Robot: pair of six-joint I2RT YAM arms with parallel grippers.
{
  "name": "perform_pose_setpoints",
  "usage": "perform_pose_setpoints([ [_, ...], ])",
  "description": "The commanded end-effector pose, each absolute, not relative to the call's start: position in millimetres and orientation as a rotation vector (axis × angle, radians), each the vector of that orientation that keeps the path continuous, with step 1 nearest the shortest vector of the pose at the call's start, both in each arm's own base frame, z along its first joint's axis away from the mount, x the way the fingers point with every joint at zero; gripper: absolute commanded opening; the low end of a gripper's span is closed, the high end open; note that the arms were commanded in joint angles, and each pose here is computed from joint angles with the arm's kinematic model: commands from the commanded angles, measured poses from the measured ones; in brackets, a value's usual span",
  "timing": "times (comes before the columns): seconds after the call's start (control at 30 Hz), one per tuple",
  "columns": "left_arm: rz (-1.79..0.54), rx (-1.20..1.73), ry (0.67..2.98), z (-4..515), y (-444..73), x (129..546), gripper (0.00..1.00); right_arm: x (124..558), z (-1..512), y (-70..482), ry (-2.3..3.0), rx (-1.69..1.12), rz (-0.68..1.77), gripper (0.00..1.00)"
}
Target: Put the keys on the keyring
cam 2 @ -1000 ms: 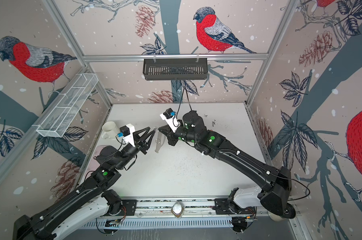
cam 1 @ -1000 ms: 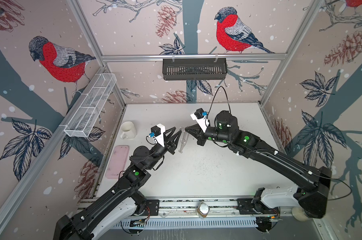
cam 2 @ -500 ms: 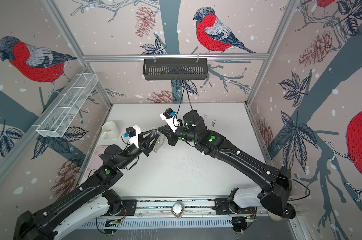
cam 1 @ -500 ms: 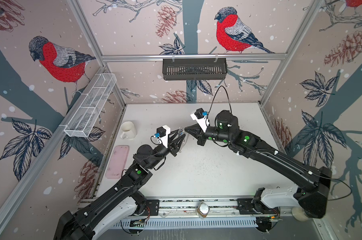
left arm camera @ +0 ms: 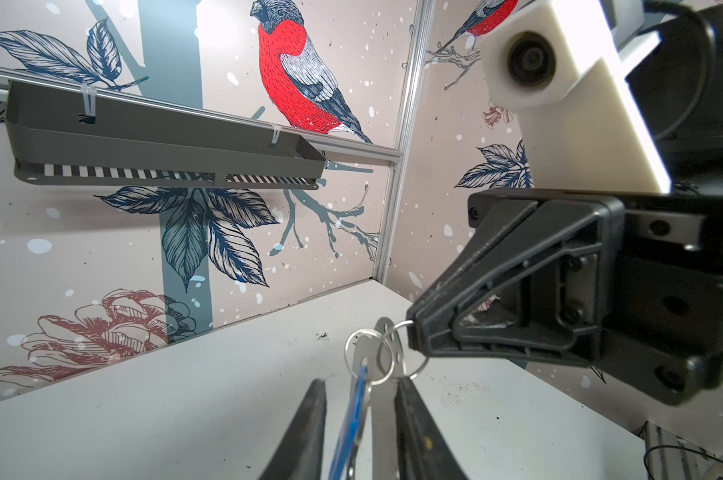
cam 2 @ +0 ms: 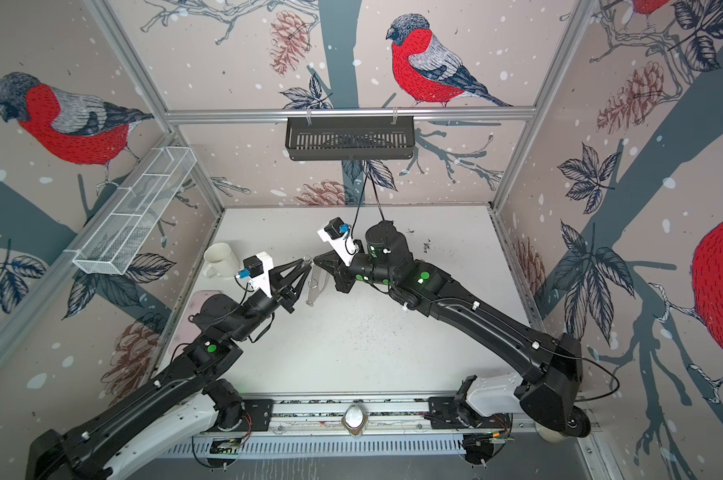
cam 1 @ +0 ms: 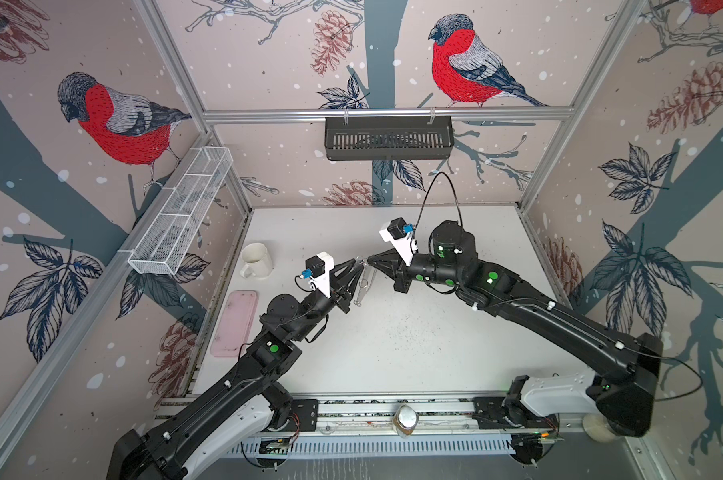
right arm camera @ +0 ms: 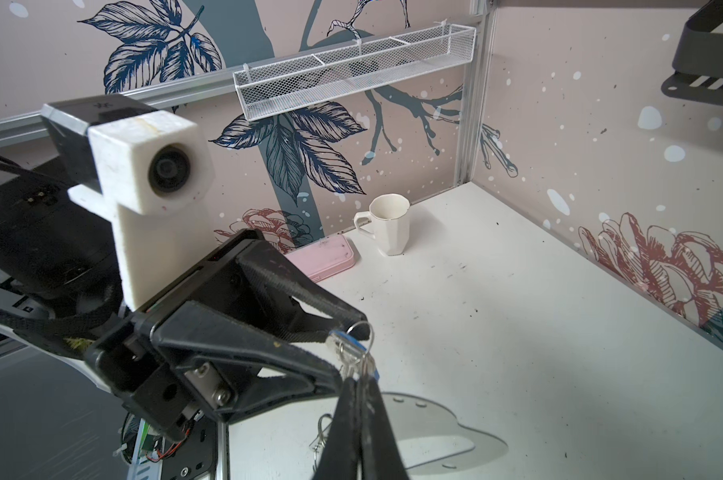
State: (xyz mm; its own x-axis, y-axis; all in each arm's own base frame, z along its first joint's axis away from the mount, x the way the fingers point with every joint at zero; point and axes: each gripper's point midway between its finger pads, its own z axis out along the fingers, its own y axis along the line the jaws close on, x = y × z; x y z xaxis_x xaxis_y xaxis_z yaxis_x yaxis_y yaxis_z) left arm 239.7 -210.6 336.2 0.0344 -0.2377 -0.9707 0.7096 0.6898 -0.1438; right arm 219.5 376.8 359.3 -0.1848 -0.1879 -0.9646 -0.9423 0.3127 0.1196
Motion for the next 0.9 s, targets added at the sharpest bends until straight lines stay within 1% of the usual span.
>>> perform_pose_setpoints([
  [0.0, -0.754, 0.416, 1.322, 344.3, -207.3, 240.9, 0.25, 215.0, 372.6, 379.1, 1.548, -1.056, 1.001, 0.00],
  [0.23, -0.733, 0.411, 1.338, 342.5, -205.7, 244.0, 0.09, 211.9, 376.6, 379.3, 1.531, -1.058, 1.012, 0.00],
  [0.33, -0.734, 0.419, 1.344, 341.4, -206.5, 243.3, 0.05, 211.8, 378.1, 379.4, 1.523, -1.052, 1.014, 0.00],
  [0.6, -0.724, 0.435, 1.384, 333.4, -209.3, 246.2, 0.00, 212.1, 385.1, 377.9, 1.499, -1.038, 1.013, 0.00],
  [0.87, -0.751, 0.473, 1.406, 329.2, -217.0, 244.7, 0.00, 211.0, 390.4, 377.1, 1.476, -1.036, 1.015, 0.00],
])
